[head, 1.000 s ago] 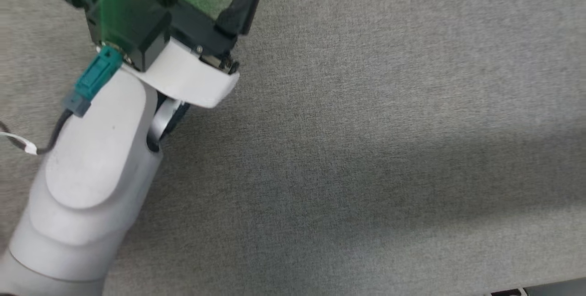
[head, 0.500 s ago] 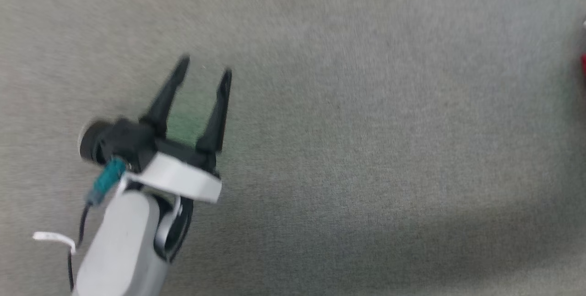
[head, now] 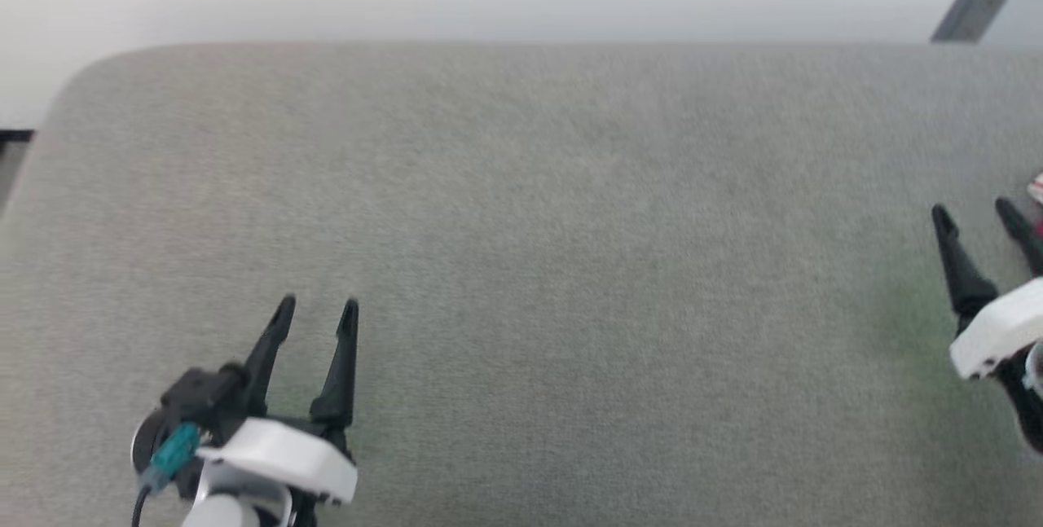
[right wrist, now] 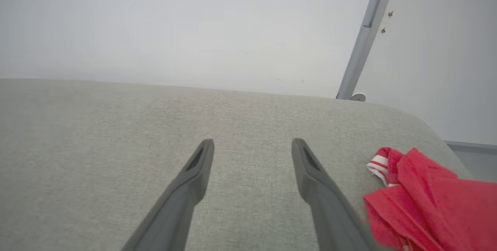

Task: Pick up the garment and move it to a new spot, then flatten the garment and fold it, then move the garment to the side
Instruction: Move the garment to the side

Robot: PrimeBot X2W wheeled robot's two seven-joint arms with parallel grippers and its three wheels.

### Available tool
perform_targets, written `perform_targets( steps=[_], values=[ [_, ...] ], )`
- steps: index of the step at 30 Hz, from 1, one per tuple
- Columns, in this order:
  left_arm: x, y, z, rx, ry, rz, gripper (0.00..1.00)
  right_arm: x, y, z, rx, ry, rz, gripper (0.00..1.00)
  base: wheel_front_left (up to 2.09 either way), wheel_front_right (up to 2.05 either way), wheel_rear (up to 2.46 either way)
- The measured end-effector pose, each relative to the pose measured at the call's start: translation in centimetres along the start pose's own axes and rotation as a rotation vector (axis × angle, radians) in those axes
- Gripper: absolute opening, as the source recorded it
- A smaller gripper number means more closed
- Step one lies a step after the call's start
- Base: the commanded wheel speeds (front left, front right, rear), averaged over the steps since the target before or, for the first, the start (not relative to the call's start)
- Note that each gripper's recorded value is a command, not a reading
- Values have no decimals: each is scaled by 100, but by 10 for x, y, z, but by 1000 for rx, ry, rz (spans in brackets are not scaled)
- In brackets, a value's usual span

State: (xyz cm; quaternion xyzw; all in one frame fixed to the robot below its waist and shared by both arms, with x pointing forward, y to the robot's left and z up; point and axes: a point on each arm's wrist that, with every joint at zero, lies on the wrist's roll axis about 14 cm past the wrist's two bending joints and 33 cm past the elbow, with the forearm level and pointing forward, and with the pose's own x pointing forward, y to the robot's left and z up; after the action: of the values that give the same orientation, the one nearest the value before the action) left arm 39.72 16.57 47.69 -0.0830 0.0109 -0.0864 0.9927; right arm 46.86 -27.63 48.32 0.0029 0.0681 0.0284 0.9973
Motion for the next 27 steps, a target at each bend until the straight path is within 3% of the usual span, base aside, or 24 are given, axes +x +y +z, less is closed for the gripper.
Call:
perform_targets(
  steps=[13, 27],
  values=[
    [-77, 36, 13, -26, -57, 174, 100, -53, 72, 17, 41, -151, 124, 100, 0, 0, 0],
    [-95, 38, 26, 4, -98, 189, 100, -91, 64, 20, 55, -194, 72, 100, 0, 0, 0]
  ],
)
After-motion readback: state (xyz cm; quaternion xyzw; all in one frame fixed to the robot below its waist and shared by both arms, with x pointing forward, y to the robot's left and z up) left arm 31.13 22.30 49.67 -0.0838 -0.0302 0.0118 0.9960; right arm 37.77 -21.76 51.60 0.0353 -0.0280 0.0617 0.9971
